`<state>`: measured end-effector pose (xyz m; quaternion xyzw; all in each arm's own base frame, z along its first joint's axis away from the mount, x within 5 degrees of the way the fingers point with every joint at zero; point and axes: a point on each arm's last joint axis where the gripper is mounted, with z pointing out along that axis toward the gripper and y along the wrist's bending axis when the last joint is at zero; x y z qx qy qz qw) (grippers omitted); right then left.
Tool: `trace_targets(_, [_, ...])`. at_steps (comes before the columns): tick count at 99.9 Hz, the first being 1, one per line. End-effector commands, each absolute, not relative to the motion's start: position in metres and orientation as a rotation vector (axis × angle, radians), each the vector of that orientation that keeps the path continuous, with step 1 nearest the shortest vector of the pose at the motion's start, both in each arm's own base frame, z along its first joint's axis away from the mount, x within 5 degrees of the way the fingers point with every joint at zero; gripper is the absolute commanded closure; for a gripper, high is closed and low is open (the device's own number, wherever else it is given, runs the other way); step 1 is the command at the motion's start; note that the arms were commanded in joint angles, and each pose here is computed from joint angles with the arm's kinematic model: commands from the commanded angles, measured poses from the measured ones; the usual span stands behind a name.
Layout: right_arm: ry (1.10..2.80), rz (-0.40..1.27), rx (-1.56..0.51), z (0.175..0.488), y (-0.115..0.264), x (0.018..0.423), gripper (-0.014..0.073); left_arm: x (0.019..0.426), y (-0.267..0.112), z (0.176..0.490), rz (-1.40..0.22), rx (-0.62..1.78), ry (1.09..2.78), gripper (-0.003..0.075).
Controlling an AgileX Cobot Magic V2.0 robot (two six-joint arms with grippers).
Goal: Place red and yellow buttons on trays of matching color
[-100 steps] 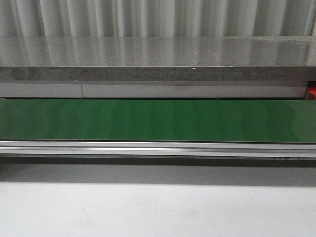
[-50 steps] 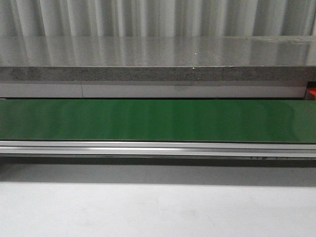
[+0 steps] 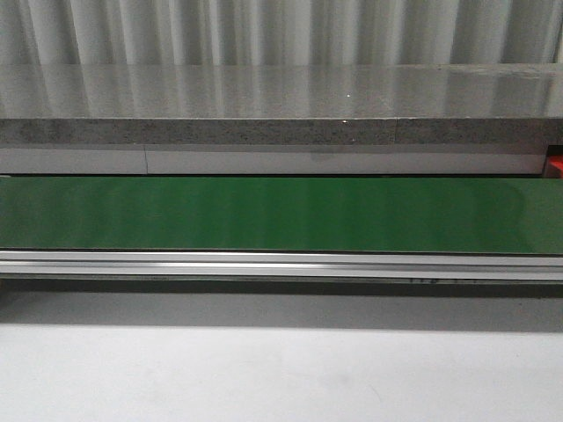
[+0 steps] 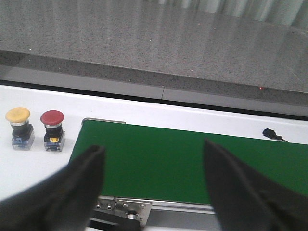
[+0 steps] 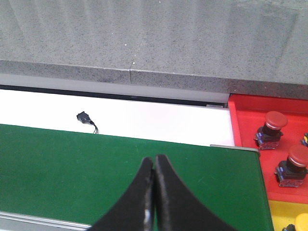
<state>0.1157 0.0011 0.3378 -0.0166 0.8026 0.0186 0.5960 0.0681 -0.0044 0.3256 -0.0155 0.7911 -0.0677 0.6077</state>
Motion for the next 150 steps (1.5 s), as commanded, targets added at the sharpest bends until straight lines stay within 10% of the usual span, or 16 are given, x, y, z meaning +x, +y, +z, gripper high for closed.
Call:
trace_targets(1, [1.772,0.024,-0.029,0.353,0.000,0.116,0.0664,0.069,-0.007,0.341,-0.191,-0.019,1.722,0.0034])
trace_targets(66, [1.773,0.024,-0.029,0.353,0.000,0.116,0.0664,0.184,0.015,0.342,-0.010,-0.425,2.042,0.0100])
trace_targets(150, [1.774,0.024,-0.029,0.352,0.000,0.116,0.0664,0.376,0.070,0.271,-0.105,-0.800,2.301,0.0101])
